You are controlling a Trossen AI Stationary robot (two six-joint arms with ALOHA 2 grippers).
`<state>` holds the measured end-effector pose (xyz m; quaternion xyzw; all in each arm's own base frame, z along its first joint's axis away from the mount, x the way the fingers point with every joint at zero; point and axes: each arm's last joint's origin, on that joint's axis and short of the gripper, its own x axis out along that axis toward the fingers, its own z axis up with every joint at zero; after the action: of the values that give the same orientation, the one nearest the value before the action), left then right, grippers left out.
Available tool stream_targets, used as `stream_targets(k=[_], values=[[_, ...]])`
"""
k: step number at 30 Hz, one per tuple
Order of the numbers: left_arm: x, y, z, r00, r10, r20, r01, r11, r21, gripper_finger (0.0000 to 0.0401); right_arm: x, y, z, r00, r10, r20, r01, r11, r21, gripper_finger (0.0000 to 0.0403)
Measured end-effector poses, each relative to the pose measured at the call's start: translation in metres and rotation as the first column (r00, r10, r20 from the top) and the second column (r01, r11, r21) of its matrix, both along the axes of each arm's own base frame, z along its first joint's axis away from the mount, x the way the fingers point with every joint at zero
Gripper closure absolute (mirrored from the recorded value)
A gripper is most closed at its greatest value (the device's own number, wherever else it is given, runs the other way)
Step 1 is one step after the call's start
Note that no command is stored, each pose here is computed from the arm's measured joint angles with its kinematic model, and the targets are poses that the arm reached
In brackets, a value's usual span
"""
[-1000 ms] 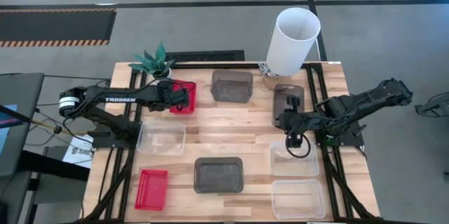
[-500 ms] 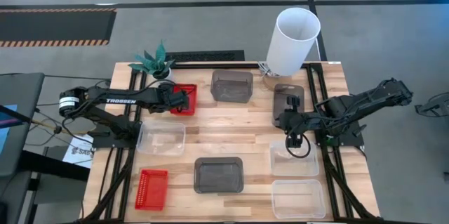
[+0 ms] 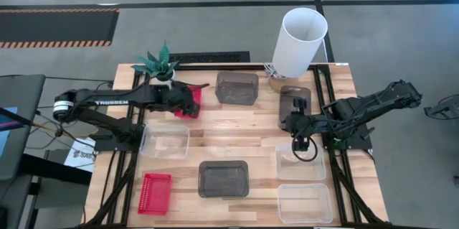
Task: Stack baskets by color
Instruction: Stack the middle transparent bin on the left transparent bin
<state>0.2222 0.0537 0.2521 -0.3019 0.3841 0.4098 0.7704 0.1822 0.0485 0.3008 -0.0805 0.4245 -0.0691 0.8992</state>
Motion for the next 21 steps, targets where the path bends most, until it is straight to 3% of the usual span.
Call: stream_targets(k=[4,7,11,15,18,21], values=[[0.007,-0.017,0.013,0.982,-0.190,0.018,0.189,0.982,0.005,0.0161,0.000,0.000,0.000,1.000,0.000,0.000,0.000,1.000,0.000,0.0271],[0.017,-0.034,0.019,0.925,-0.374,0.064,0.371,0.927,0.056,0.0161,0.000,0.000,0.000,1.000,0.002,-0.003,-0.002,1.000,0.002,0.0271],[0.027,-0.061,0.027,0.789,-0.605,0.106,0.586,0.793,0.165,0.0161,-0.005,0.002,-0.004,0.996,0.027,-0.083,-0.016,0.992,0.127,0.0270],[0.026,-0.086,0.028,0.658,-0.752,0.045,0.726,0.649,0.229,0.0161,-0.011,0.006,-0.008,0.986,-0.013,-0.166,0.061,0.956,0.288,0.0270],[0.017,-0.098,0.022,0.594,-0.804,-0.037,0.796,0.581,0.173,0.0161,-0.016,0.013,-0.009,0.980,-0.048,-0.195,0.112,0.938,0.328,0.0269],[0.003,-0.103,0.013,0.570,-0.810,-0.137,0.821,0.569,0.050,0.0161,-0.019,0.021,-0.009,0.978,-0.056,-0.199,0.127,0.924,0.361,0.0267]])
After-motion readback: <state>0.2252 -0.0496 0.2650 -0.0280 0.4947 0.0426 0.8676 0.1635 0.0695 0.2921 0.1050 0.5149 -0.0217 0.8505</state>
